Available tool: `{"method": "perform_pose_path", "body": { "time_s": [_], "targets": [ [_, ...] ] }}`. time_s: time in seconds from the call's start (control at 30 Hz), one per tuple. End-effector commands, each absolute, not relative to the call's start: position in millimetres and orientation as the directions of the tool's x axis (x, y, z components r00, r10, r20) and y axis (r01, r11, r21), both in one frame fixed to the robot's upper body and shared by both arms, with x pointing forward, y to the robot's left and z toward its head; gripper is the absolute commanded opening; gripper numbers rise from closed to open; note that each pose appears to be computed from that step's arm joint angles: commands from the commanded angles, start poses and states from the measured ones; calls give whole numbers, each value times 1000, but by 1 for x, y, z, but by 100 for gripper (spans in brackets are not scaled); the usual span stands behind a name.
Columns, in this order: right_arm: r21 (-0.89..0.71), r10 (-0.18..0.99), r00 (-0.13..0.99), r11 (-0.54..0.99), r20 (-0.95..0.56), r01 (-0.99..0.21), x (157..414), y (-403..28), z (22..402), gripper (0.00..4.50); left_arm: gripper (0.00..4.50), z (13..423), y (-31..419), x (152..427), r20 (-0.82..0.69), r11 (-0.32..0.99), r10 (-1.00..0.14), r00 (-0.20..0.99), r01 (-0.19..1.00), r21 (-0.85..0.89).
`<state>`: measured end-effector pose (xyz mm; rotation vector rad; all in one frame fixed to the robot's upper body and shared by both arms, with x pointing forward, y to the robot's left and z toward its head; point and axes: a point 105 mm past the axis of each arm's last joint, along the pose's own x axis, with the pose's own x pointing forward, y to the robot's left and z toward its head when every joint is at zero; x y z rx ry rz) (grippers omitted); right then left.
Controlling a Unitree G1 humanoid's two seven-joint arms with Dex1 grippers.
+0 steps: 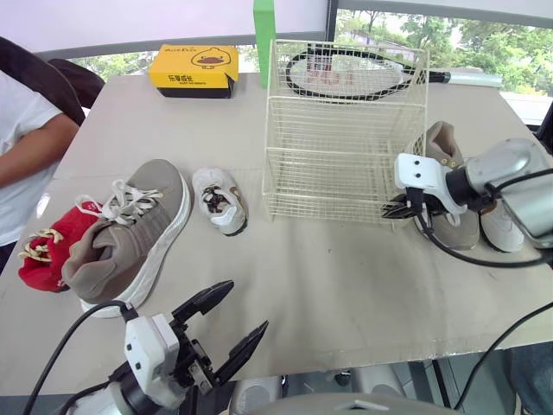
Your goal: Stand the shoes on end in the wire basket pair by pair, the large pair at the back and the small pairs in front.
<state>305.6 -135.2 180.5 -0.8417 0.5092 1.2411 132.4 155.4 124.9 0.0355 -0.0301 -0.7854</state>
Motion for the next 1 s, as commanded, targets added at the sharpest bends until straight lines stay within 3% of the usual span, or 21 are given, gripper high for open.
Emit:
{"method": "perform_pose_path", "body": {
  "time_s": [0.03,0.5,0.77,0.83,1.0],
  "targets": [
    [-259,641,233,54,-732,-964,291,-131,185,12,450,128,158,131,22,702,-712,702,710,61],
    [-331,738,182,-59,-650,-942,288,-112,192,12,450,127,157,130,14,694,-719,695,717,68],
    [-361,714,220,-49,-665,-931,293,-113,189,12,450,133,155,129,21,701,-713,701,710,68],
    [-398,740,247,-30,-626,-917,297,-112,193,12,450,134,156,130,25,705,-708,705,706,66],
    [-309,920,111,-11,-377,-951,280,-99,226,12,450,141,157,135,50,720,-694,718,691,57]
  ]
}}
